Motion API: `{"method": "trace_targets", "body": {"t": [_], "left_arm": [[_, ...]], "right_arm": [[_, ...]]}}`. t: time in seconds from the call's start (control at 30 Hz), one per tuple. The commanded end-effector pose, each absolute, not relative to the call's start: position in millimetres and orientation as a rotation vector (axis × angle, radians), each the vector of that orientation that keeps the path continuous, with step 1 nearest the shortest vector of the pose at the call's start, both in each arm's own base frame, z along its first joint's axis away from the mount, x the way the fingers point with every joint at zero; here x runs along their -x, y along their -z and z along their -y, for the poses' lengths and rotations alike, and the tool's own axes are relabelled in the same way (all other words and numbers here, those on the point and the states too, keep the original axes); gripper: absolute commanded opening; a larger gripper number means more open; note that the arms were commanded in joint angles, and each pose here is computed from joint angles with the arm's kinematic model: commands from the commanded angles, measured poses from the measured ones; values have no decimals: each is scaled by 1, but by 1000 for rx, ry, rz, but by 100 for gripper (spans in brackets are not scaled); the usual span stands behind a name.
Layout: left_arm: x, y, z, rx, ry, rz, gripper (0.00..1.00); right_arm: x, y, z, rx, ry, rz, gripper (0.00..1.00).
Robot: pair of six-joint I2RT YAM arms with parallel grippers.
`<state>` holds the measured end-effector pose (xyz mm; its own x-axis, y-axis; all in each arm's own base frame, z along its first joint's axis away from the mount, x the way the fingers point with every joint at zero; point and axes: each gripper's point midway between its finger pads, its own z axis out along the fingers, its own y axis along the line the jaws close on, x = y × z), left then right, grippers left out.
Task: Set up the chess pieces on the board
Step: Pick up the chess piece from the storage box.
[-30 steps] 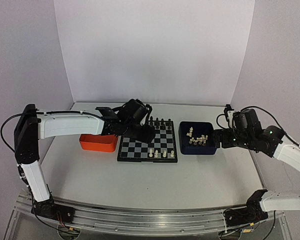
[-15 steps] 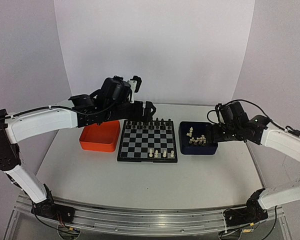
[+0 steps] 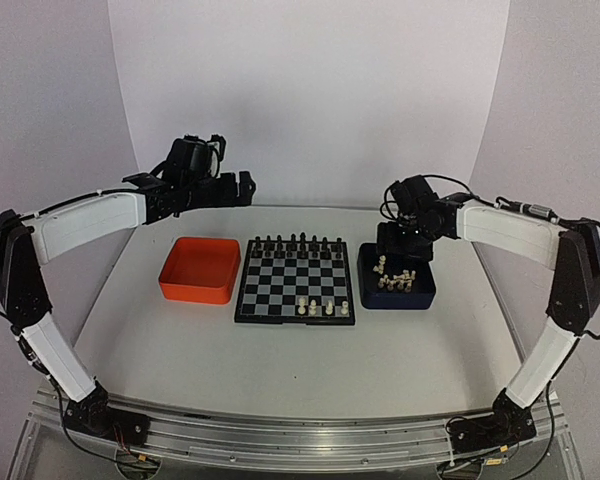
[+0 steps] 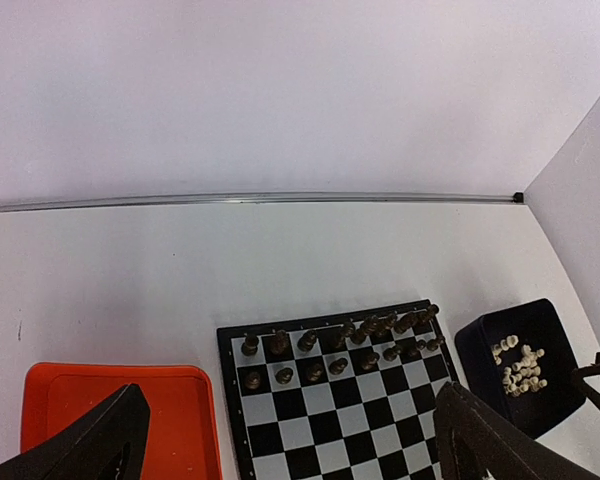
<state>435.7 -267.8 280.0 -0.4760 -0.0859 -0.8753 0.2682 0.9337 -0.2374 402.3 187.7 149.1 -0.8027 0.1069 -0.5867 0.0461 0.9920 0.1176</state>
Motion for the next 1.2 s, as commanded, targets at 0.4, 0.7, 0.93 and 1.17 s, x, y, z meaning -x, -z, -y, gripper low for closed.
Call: {"method": "trace_targets", "body": {"t": [0.4,0.7,0.93,1.17], "left_arm": [[-489,-273,237,-70,429,-2002,100],[-504,-267,231,-59,407,-1998,100],[-518,-260,225,-38,387,-2002,100],[-520,-254,227,-35,398,-2017,100]], "right_arm": [[-467,-96,-192,-145,-281,-2658,71],[-487,-73,-195,-78,-201,-2679,58],[-490,-64,-193,-69,-170,-2697,49],[-494,-59,-194,-51,-155,-2700,42]]}}
